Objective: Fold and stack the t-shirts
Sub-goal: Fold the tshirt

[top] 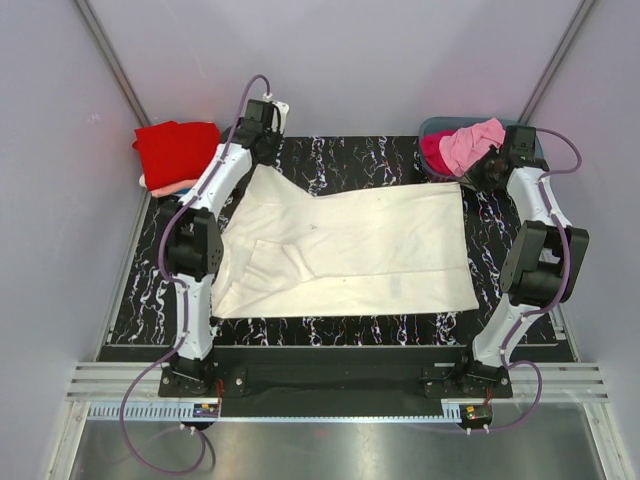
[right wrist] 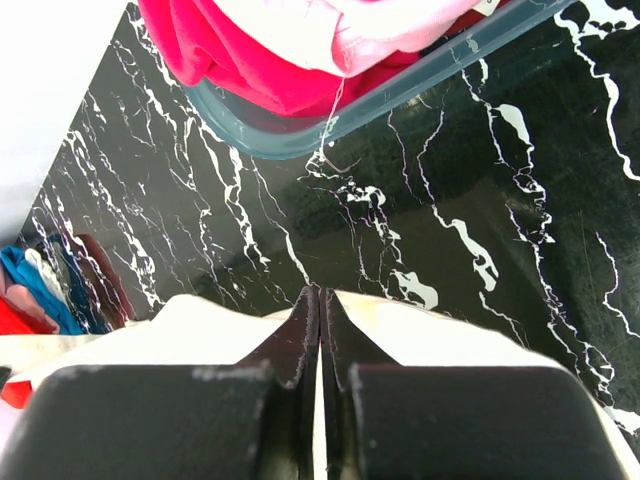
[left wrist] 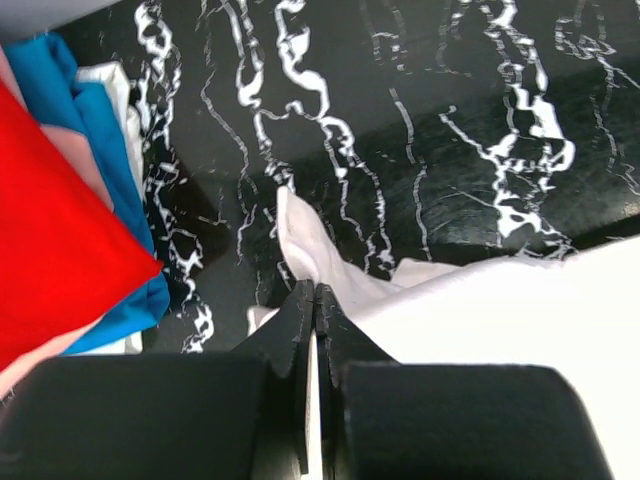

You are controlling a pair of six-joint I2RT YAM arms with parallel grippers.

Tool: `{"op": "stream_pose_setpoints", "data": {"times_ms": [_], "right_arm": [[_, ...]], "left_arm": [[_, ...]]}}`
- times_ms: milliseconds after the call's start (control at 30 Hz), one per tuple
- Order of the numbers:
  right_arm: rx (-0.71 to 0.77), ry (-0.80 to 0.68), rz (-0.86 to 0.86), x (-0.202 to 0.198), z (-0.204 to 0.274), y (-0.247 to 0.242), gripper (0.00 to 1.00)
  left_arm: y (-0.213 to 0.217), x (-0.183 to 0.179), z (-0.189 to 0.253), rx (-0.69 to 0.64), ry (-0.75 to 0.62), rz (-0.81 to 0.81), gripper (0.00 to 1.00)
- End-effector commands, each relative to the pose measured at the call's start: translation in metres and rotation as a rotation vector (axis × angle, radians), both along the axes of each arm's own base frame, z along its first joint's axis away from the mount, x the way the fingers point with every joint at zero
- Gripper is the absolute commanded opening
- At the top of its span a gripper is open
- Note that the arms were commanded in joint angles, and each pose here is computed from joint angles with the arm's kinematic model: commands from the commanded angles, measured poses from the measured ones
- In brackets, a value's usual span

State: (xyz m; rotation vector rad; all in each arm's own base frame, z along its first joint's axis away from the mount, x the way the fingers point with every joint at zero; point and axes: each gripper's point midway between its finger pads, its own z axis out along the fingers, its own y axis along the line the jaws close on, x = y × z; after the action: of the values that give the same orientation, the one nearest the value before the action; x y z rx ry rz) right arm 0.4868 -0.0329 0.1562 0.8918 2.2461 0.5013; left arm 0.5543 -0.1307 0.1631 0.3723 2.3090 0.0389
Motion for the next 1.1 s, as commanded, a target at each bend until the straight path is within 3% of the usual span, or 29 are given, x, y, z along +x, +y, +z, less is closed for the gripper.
{"op": "stream_pose_setpoints", "data": {"times_ms": [0,233,467,1067], "right_arm": [[-0.015,-0.036,0.011,0.002,0.013,-0.003,0.00],[-0.019,-0.041,0.007,-0.015,0.023,-0.004,0.00],[0.052,0.006,-0.022,-0.050,0.002,-0.011,0.00],[0.039,0.059,-0.038,-0.100,-0.016,-0.012,0.00]], "left_arm": [[-0.008,0.008,0.060,0.028,-0.159,-0.019,0.00],[0.011,-0.037,0.053,0.097,-0.067,0.037,0.00],[0.032,-0.086,0.065,0.092,-0.078,0.086,0.00],[0.039,-0.178,0.041,0.097,0.059,0.133,0.00]]}}
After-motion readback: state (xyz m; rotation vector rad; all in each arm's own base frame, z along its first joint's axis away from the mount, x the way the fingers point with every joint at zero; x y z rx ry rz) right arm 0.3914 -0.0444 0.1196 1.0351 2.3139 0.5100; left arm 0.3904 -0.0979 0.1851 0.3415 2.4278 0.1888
